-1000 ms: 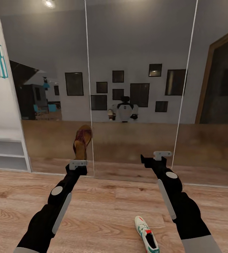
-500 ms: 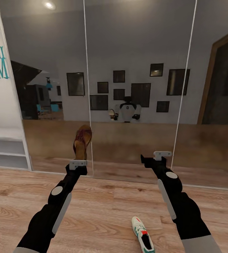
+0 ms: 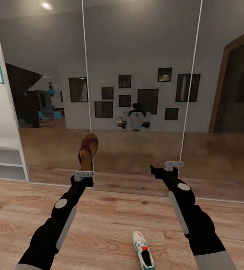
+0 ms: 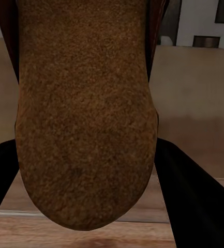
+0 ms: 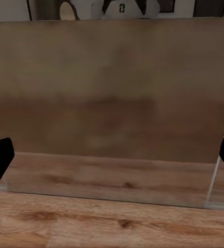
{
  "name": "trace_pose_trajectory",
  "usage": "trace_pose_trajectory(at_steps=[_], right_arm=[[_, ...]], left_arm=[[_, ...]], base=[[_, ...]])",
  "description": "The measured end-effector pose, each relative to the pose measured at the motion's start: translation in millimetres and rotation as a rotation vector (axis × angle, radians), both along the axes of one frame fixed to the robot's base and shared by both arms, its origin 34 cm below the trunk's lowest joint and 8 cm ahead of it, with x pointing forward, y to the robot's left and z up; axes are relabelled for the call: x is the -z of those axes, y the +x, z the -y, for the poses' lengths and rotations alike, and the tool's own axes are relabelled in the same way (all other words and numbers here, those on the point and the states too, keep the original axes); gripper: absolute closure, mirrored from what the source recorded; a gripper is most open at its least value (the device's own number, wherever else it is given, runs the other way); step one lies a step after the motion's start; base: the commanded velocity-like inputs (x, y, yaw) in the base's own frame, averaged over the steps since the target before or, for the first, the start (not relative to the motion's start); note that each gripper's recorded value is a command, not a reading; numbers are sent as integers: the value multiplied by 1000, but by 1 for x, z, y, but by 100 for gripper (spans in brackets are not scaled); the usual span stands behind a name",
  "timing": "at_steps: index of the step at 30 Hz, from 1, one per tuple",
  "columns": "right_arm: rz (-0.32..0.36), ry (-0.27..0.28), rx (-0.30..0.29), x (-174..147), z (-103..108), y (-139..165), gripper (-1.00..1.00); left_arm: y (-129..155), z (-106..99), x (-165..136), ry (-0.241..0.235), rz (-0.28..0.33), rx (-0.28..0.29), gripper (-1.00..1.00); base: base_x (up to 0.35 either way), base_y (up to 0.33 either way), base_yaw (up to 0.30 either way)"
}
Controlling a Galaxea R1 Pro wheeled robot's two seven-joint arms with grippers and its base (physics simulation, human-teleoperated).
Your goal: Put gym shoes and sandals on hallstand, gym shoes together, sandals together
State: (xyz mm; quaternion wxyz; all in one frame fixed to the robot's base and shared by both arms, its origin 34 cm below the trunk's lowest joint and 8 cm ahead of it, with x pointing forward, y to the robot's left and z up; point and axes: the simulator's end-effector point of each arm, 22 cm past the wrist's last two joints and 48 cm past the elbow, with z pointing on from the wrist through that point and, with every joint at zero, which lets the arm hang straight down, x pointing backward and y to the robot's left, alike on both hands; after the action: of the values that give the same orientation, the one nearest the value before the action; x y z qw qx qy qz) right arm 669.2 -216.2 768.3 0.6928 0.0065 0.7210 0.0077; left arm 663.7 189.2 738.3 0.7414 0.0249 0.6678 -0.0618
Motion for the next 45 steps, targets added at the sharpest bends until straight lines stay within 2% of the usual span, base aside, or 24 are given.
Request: trace_pose_trajectory(at_steps=[11,29,32,36,40,45], right_arm=[[1,0,0,0,0,0,-100],[-1,-6,-1,1,-1,0,-100],[-1,-6,-2,1,-1,0,-100],[-5,-6,-5,3,-3,1,-100],[-7,-7,-6,4,-4,1,-100],[-5,-15,-12,3,-8,0,-100]], left_arm=[[0,0,0,-1,0,0,100],[0,-6,0,5,0,-11,100],[1,-18,0,8,0,-31,100],[3,-53,-2,8,2,-87,100],[3,-67,-5,16,6,-106,100],[3,-76,5,30,-47,-115,100]], base=[[61,-281,0],[2,-17,0],[0,0,0],[0,0,0],[0,0,0],[0,0,0]])
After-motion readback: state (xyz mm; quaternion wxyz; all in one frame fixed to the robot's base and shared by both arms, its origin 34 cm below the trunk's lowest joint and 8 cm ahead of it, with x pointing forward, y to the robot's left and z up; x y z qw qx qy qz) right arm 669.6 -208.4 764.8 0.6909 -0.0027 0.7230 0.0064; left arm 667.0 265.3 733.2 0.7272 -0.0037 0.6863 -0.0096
